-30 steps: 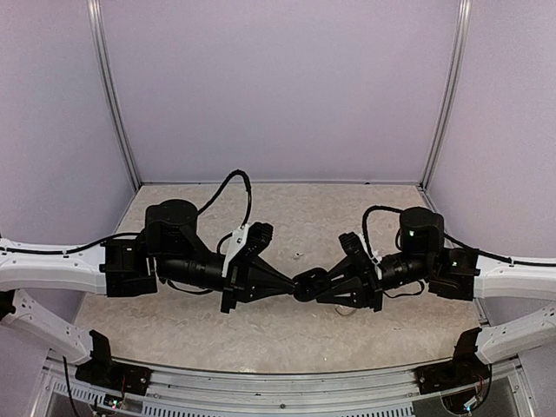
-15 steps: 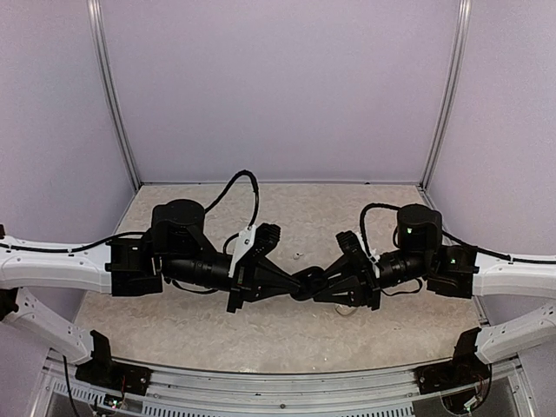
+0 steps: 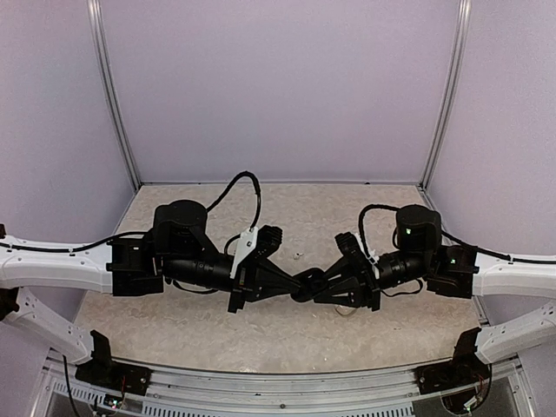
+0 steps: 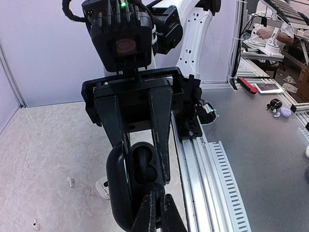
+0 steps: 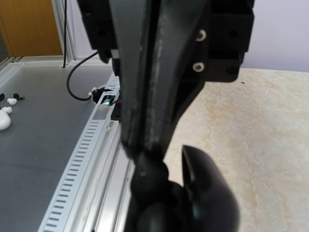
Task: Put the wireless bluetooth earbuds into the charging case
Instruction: Insert the left earbud into the left side groove of the charging case.
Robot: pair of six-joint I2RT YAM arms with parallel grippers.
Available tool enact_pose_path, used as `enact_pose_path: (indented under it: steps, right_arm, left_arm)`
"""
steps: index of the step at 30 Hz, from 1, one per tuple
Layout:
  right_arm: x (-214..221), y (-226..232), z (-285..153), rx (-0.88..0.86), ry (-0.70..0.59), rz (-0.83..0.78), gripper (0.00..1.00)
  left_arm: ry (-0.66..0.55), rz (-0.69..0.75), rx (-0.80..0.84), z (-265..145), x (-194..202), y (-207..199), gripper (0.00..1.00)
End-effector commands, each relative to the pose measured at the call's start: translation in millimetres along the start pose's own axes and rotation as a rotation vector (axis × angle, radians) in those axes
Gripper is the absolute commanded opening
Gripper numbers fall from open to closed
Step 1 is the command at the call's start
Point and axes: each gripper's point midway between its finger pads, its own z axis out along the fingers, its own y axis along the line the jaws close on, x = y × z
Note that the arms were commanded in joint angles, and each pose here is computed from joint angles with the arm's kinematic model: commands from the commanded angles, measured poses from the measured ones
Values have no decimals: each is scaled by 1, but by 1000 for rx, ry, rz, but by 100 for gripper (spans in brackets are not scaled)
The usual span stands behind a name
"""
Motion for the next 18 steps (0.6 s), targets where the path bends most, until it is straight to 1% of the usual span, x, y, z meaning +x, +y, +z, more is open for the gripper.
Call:
enact_pose_path:
  steps: [1, 11, 18]
  right_arm:
    - [-25, 7, -5, -14, -67, -65, 0]
    - [-27, 7, -6, -9, -79, -64, 0]
    - [-30, 9, -6, -21, -86, -67, 0]
  left_arm:
    - [28, 15, -20, -1, 2, 2, 0]
    - [25, 13, -15, -5, 2, 0, 0]
    - [45, 6, -34, -2, 9, 4, 0]
